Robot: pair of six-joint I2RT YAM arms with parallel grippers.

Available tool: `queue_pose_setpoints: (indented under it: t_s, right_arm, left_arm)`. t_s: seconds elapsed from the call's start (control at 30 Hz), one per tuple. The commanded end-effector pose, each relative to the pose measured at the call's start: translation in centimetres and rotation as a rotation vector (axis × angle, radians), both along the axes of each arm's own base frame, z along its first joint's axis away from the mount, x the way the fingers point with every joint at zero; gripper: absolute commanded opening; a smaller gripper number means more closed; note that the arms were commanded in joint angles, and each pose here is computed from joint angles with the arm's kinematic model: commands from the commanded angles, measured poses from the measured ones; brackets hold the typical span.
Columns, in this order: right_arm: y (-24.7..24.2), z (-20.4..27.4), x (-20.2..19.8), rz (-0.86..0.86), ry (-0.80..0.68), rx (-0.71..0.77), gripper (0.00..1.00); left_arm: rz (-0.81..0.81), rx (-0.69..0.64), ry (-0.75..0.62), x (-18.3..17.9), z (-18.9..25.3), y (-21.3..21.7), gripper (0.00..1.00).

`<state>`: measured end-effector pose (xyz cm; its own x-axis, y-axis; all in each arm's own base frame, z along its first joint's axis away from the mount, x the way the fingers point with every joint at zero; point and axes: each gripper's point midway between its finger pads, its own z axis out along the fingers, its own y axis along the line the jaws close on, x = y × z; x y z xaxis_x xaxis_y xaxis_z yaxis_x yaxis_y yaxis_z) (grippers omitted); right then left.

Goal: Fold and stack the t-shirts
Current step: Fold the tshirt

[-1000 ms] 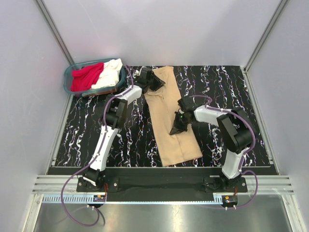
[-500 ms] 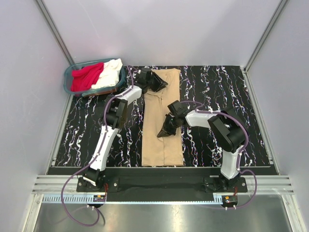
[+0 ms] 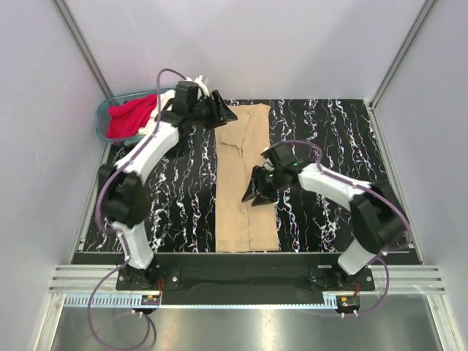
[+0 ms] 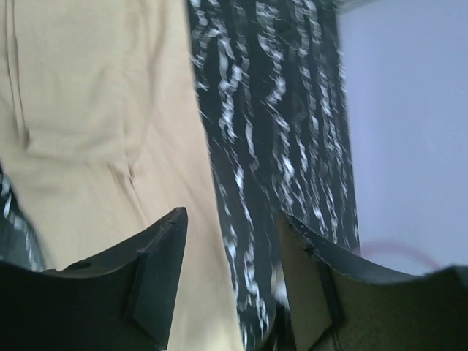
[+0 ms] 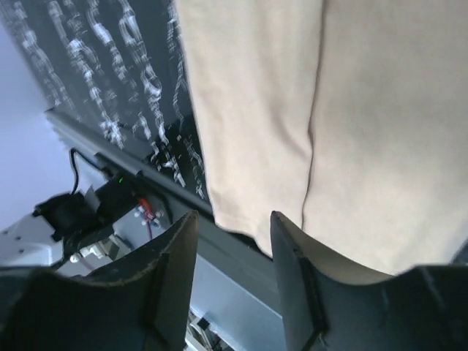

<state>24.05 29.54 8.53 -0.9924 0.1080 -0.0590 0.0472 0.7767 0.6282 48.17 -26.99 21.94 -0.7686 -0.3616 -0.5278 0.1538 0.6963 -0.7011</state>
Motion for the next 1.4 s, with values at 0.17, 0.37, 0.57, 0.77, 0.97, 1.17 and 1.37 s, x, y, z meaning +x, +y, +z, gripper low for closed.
queue_pose_setpoints:
  t_s: [0.17,0.37,0.57,0.77,0.97,1.17,1.37]
  right_arm:
    - [-5.9,1.7,-6.0,-0.006,0.094,0.057,0.59]
    - [-8.5,1.0,-8.7,-0.089,0.137,0.064,0.53]
    - [-10.2,-1.9,-9.9,-0.101,0.158,-0.02,0.53]
    - [-11.2,-3.8,-10.4,-0.119,0.203,-0.061,0.55]
    - [-11.3,-5.4,-11.3,-0.097,0.243,-0.061,0.57]
    - [-11.5,-6.3,-12.1,-0.117,0.252,-0.056,0.57]
    - [-10.9,-7.1,-11.9,-0.104,0.251,-0.018,0.56]
  left_arm:
    - [-0.202,0.113,0.199,-21.3,-7.7,4.3,0.51]
    - [-0.188,0.046,0.354,-29.6,-13.0,6.5,0.53]
    - [-0.136,-0.02,0.461,-33.0,-16.1,6.5,0.55]
    - [-0.143,0.022,0.525,-35.3,-17.7,5.7,0.54]
    - [-0.062,0.079,0.599,-36.6,-19.9,7.0,0.48]
    - [-0.088,0.107,0.617,-37.7,-20.7,6.9,0.49]
    - [-0.096,0.143,0.635,-38.2,-21.5,7.0,0.48]
